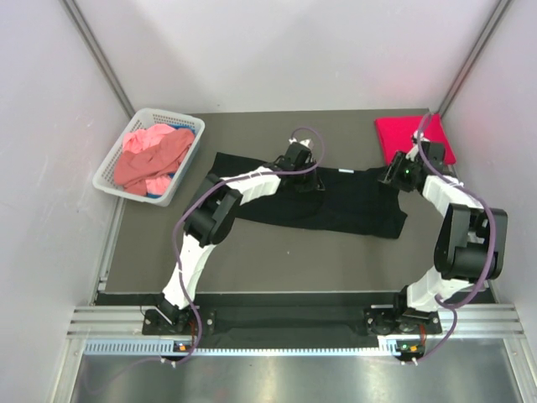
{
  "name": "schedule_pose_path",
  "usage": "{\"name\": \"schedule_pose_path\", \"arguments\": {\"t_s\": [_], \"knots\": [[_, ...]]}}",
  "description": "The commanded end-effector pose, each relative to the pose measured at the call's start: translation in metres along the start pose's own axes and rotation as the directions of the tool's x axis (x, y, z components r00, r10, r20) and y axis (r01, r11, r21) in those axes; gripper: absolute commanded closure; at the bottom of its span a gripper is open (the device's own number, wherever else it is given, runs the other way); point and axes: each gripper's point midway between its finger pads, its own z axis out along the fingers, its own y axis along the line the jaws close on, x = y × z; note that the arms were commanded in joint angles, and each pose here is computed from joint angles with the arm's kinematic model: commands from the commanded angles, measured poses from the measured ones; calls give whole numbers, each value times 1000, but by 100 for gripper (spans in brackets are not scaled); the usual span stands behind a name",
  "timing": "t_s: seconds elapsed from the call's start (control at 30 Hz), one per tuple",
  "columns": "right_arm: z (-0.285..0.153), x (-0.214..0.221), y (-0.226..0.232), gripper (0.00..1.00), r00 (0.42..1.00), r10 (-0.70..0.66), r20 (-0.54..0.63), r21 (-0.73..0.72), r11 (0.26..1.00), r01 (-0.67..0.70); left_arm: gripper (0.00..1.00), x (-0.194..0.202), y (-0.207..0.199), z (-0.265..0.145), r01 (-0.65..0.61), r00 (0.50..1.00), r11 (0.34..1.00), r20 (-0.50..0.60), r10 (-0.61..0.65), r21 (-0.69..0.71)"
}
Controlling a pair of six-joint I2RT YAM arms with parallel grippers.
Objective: Fold and stack the t-shirts
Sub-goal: Fold the tshirt
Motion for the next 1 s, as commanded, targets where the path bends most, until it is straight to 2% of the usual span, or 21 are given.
{"name": "schedule_pose_path", "arguments": {"t_s": [0.0, 0.07, 0.1, 0.17, 0.23, 0.27, 0.33, 0.37, 0.47, 0.53, 0.63, 0.77, 0.97], "knots": [[-25, -5, 1, 55, 986, 144, -79, 135, 982, -133, 73, -50, -22, -49, -46, 988, 999, 145, 47, -6], [-38, 30, -4, 52, 959, 205, -193, 204, 965, -165, 65, -63, -27, -67, -77, 979, 997, 188, 79, -19], [-46, 44, -2, 50, 953, 206, -223, 192, 968, -164, 59, -68, -35, -73, -106, 973, 994, 208, 104, 0], [-54, 59, -3, 48, 952, 167, -257, 175, 977, -124, 56, -72, -53, -77, -198, 962, 977, 203, 180, 73], [-63, 68, -5, 47, 953, 142, -269, 177, 980, -96, 56, -62, -57, -63, -263, 958, 956, 153, 243, 128], [-64, 72, -7, 45, 950, 124, -286, 177, 981, -75, 56, -65, -75, -64, -290, 953, 936, 144, 265, 201], [-64, 78, -8, 44, 947, 109, -301, 163, 985, -61, 56, -46, -65, -44, -308, 951, 925, 64, 302, 222], [-61, 76, -4, 43, 952, 91, -293, 133, 990, -54, 56, -51, -72, -42, -325, 945, 914, 65, 319, 243], [-48, 56, 12, 39, 974, 17, -227, 5, 1000, -17, 55, -38, -51, -24, -350, 933, 914, -8, 359, 204], [-39, 29, 19, 39, 993, -26, -112, -42, 999, 22, 56, -34, -44, -18, -365, 926, 911, -24, 376, 191], [-27, 3, 32, 42, 997, -69, -37, -122, 990, 64, 55, -32, -39, -17, -368, 925, 913, -33, 379, 177], [-5, -6, 27, 49, 995, -90, -53, -129, 988, 83, 55, -31, -29, -17, -374, 923, 918, -48, 382, 130], [17, -9, 33, 46, 988, -135, -79, -212, 970, 116, 55, -18, -27, -10, -346, 929, 924, -76, 361, 160]]}}
